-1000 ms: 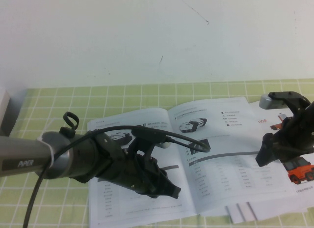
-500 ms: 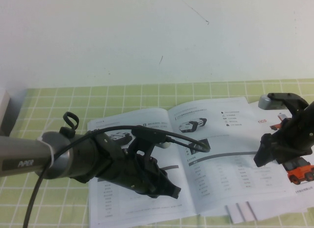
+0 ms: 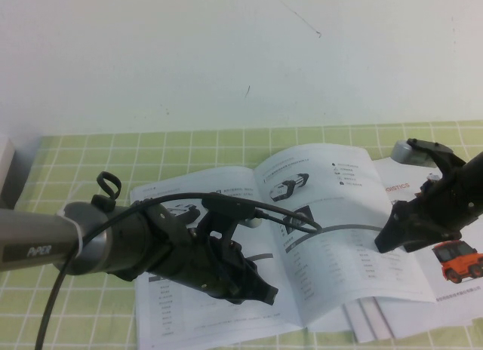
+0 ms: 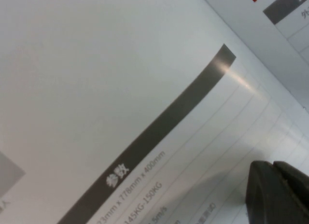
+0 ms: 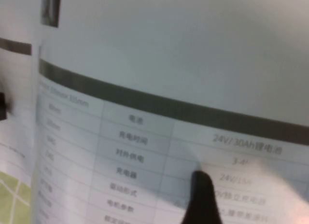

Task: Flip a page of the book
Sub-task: Open the closed book

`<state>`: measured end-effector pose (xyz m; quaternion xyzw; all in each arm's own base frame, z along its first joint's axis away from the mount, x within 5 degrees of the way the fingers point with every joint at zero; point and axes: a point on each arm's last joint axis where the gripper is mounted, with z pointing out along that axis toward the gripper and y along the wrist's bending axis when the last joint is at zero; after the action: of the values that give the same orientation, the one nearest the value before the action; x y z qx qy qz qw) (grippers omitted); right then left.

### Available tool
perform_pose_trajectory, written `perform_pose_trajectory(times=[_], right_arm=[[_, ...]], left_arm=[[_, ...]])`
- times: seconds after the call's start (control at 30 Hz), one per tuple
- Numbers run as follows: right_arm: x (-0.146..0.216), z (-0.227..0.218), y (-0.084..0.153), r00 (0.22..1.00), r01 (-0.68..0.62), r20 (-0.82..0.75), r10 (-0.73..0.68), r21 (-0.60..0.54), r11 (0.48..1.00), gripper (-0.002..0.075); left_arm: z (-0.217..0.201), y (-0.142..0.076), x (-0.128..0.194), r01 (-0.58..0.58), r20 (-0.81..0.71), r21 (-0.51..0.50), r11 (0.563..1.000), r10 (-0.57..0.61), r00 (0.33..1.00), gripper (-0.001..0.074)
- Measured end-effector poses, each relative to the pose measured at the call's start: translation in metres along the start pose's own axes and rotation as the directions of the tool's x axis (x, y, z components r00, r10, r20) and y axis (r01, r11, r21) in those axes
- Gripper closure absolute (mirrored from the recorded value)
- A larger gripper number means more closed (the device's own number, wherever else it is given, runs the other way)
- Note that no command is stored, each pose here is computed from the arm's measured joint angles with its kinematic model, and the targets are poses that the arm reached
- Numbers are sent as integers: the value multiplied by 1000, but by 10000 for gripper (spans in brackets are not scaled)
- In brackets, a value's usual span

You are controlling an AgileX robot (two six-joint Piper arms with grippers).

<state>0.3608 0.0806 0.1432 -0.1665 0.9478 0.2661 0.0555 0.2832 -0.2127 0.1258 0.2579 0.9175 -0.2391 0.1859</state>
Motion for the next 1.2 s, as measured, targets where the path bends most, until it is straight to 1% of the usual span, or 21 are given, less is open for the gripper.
perform_pose_trajectory(times=[0.2, 0.43, 0.7, 0.83, 0.97, 1.07, 1.13, 1.2], right_arm=[[-1, 0, 6, 1000, 7, 12, -6, -64, 998, 254], [-2, 0, 8, 1000, 6, 23, -4, -87, 996, 256], [-10, 1, 19, 995, 15, 99, 4, -195, 981, 257], [-10, 2, 22, 994, 32, 105, -11, -201, 979, 270], [-6, 3, 17, 996, 63, 69, -53, -160, 985, 309], [-3, -3, 7, 998, 57, 29, -54, -136, 989, 346], [-4, -13, 1, 998, 56, 0, -57, -118, 991, 389], [-7, -23, -5, 998, 55, -18, -57, -85, 995, 455]], left_arm=[[0, 0, 0, 0, 0, 0, 1000, 0, 1000, 739], [0, 0, 0, 3, 0, 0, 1000, -3, 1000, 739], [0, 0, 0, 3, 0, 0, 1000, -3, 1000, 739], [0, 0, 0, 3, 0, 0, 1000, -3, 1000, 739], [0, 0, 0, 3, 0, 0, 1000, -3, 1000, 739], [0, 0, 0, 3, 0, 0, 1000, -3, 1000, 739], [0, 0, 0, 4, 0, 0, 1000, -4, 1000, 739], [0, 0, 0, 6, 0, 0, 1000, -6, 1000, 739]])
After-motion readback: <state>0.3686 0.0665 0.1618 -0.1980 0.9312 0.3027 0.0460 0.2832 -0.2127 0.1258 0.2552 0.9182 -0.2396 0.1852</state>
